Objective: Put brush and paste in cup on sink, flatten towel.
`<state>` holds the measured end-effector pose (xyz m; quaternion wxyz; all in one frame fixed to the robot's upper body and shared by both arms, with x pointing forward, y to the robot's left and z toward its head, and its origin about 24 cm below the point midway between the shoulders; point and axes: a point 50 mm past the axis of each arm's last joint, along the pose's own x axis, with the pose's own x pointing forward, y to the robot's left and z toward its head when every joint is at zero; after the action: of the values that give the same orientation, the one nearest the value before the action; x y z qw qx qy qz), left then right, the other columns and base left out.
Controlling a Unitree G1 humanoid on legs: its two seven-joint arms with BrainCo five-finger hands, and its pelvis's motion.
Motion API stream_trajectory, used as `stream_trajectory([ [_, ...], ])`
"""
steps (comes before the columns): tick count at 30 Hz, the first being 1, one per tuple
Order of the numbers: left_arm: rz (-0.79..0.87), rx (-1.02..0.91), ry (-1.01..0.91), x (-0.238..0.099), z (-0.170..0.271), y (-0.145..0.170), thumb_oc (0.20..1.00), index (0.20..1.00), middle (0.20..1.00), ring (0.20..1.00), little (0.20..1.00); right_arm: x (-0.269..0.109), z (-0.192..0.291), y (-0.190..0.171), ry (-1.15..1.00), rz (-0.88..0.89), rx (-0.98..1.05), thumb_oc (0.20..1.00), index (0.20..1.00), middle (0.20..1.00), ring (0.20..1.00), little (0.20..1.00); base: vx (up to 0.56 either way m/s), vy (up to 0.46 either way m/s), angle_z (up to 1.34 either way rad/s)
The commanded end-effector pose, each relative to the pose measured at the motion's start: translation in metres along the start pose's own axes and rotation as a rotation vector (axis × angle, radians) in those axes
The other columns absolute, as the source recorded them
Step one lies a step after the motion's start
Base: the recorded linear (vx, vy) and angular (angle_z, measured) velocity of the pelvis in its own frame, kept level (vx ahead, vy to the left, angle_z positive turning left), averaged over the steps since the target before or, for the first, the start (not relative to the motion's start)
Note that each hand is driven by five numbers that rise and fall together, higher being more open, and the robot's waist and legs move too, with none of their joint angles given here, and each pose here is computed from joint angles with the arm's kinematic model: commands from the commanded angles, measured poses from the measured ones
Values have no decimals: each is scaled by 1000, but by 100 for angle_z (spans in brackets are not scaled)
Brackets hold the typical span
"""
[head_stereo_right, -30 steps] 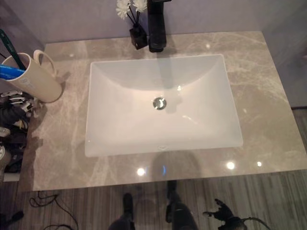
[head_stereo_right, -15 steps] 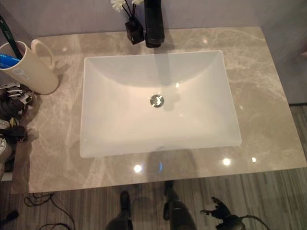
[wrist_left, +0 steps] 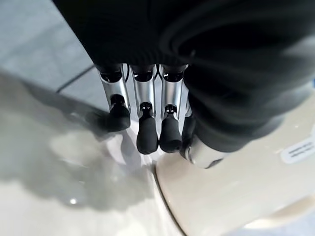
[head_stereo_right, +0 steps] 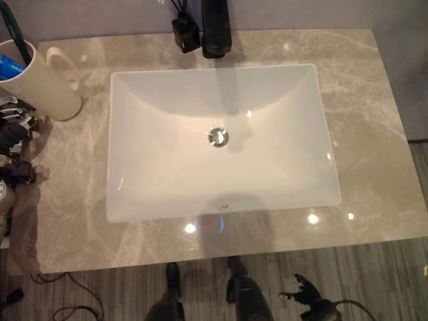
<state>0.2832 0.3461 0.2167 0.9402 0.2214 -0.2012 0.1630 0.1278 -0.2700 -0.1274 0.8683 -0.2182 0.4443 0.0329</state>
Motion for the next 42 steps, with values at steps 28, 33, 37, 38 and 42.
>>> stream_trajectory([
  [28, -227, -105, 81, -73, -28, -47, 200, 200, 200, 200, 200, -9, -28, -6, 97, -34, 30, 1000, 1000, 1000, 1000, 1000, -11, 7, -1],
  [33, -234, -87, 62, -61, -25, -53, 200, 200, 200, 200, 200, -9, -26, -10, 86, -50, 38, 1000, 1000, 1000, 1000, 1000, -6, -27, -2],
  [37, -198, -45, 49, -54, -23, -48, 200, 200, 200, 200, 200, -9, -24, -15, 70, -78, 77, 1000, 1000, 1000, 1000, 1000, -2, -35, 7],
  [38, -193, -41, 53, -54, -24, -47, 200, 200, 200, 200, 200, -10, -25, -15, 73, -78, 77, 1000, 1000, 1000, 1000, 1000, 0, 0, 0],
  [42, -169, -21, 64, -53, -26, -42, 200, 200, 200, 200, 200, -11, -26, -15, 78, -81, 70, 1000, 1000, 1000, 1000, 1000, 14, -7, 0],
])
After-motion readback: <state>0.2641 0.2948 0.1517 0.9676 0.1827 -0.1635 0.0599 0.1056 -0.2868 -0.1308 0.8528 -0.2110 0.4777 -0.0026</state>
